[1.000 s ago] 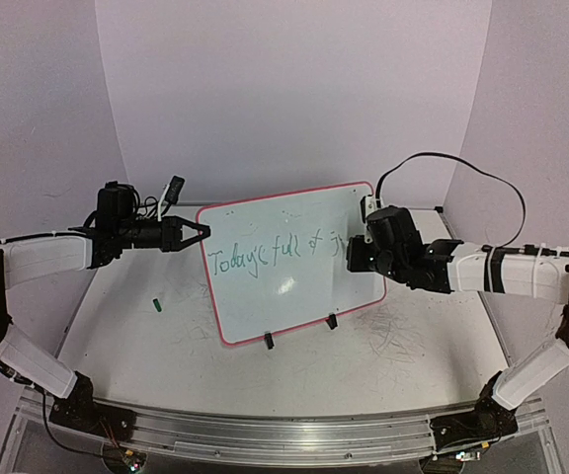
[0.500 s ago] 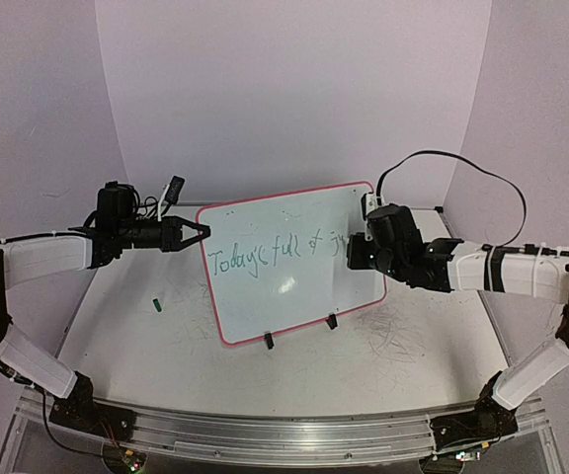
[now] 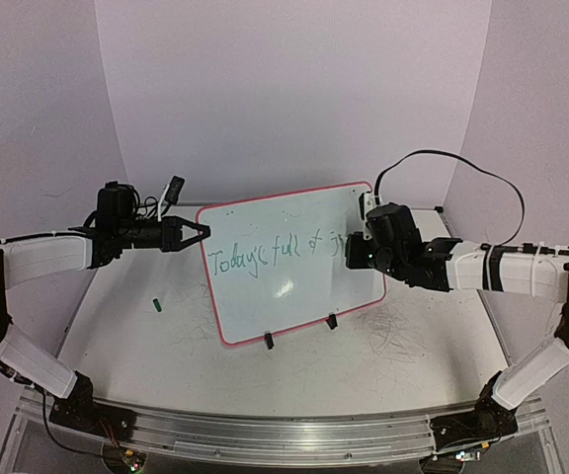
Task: Write a sentence on the whiteboard
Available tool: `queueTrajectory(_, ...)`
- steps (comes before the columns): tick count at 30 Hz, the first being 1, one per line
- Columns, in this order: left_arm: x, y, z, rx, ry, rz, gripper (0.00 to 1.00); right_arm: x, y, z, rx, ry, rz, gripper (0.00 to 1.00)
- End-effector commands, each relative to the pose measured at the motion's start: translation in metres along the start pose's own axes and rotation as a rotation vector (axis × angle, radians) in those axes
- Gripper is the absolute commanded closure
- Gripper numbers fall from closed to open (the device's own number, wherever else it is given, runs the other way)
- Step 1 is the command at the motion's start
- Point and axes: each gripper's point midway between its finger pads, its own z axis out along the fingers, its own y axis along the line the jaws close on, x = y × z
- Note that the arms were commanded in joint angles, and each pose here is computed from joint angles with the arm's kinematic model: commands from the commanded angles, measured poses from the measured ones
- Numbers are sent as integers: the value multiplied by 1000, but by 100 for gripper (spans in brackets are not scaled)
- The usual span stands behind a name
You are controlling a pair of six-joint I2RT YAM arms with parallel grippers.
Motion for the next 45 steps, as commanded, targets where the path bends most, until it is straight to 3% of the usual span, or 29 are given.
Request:
queueTrajectory(1,7,12,7,-67,33,69,100,-5,10,2,-48,-6,14,100)
queueTrajectory(12,7,14,8,-73,33,67,100,-26,-21,-23,-60,-77,101,100)
queueTrajectory(21,8,14,7,-79,32,69,100,-29,-5,-16,-124,-76,55,100)
queueTrajectory(45,8,15,8,-77,35,68,100,-18,-10,3,-73,-43,52,100)
